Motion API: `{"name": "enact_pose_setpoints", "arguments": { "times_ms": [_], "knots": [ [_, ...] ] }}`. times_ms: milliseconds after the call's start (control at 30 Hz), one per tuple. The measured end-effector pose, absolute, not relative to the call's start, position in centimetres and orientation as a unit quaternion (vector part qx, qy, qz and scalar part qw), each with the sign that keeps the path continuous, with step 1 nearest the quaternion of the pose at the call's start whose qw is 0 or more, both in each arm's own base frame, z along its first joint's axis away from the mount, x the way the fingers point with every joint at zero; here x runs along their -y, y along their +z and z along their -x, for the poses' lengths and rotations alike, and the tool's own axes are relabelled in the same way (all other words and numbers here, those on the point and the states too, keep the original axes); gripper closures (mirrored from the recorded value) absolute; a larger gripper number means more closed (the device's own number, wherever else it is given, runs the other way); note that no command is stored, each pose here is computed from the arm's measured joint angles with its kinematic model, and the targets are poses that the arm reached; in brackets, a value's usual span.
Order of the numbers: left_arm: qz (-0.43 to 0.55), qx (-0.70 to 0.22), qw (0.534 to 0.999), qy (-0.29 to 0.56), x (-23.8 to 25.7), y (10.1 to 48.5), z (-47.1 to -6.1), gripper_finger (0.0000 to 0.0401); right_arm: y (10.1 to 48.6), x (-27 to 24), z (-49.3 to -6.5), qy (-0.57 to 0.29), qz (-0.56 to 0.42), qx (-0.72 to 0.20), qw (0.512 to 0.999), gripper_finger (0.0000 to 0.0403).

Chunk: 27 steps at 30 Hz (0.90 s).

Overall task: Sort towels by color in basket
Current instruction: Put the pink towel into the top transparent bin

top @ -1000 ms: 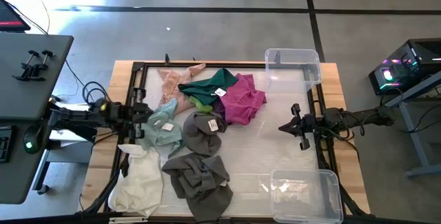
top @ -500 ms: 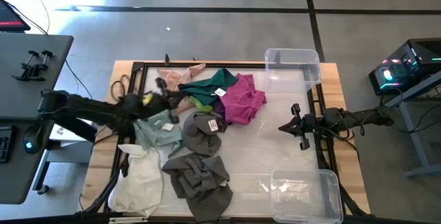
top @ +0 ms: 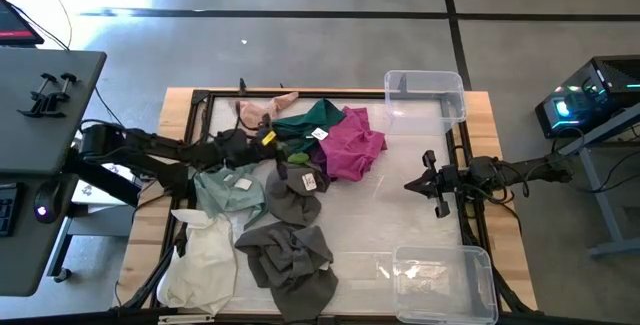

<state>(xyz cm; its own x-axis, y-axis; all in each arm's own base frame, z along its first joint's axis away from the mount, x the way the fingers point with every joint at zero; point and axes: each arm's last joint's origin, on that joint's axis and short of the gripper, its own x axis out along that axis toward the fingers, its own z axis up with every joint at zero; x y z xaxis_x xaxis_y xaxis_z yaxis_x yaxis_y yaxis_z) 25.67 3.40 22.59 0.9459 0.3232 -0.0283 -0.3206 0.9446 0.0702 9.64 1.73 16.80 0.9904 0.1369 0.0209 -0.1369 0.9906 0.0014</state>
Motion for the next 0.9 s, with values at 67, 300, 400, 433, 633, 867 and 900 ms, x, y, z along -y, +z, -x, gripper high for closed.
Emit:
{"name": "enact_pose_setpoints", "arguments": {
  "times_ms": [67,300,400,433,633,867,900],
  "knots": [
    [-0.033,-0.033,0.987,0.155,-3.6,22.9,-26.5,0.0247,16.8,-1.7,-9.6,0.069,-0.001,0.011,0.998,0.0398],
    [-0.005,-0.163,0.976,0.143,-6.0,23.7,-30.5,0.0152,16.8,-1.7,-9.6,0.069,-0.001,0.01,0.998,0.0398],
    [0.007,-0.211,0.973,0.096,-6.5,23.4,-32.2,0.0141,16.8,-1.7,-9.6,0.069,-0.001,0.01,0.998,0.0398],
    [0.004,-0.225,0.971,0.076,-6.4,23.2,-32.7,0.014,16.8,-1.7,-9.6,0.069,-0.001,0.01,0.998,0.0398],
    [-0.02,-0.276,0.96,0.043,-6.0,20.4,-35.4,0.0143,16.8,-1.7,-9.6,0.069,-0.001,0.01,0.998,0.0398],
    [-0.028,-0.291,0.951,0.1,-6.6,17.4,-37.4,0.0163,16.8,-1.7,-9.6,0.069,-0.001,0.01,0.998,0.0398],
    [-0.028,-0.288,0.952,0.101,-6.7,17.1,-37.6,0.0171,16.8,-1.7,-9.6,0.069,-0.001,0.01,0.998,0.0398]
  ]
}}
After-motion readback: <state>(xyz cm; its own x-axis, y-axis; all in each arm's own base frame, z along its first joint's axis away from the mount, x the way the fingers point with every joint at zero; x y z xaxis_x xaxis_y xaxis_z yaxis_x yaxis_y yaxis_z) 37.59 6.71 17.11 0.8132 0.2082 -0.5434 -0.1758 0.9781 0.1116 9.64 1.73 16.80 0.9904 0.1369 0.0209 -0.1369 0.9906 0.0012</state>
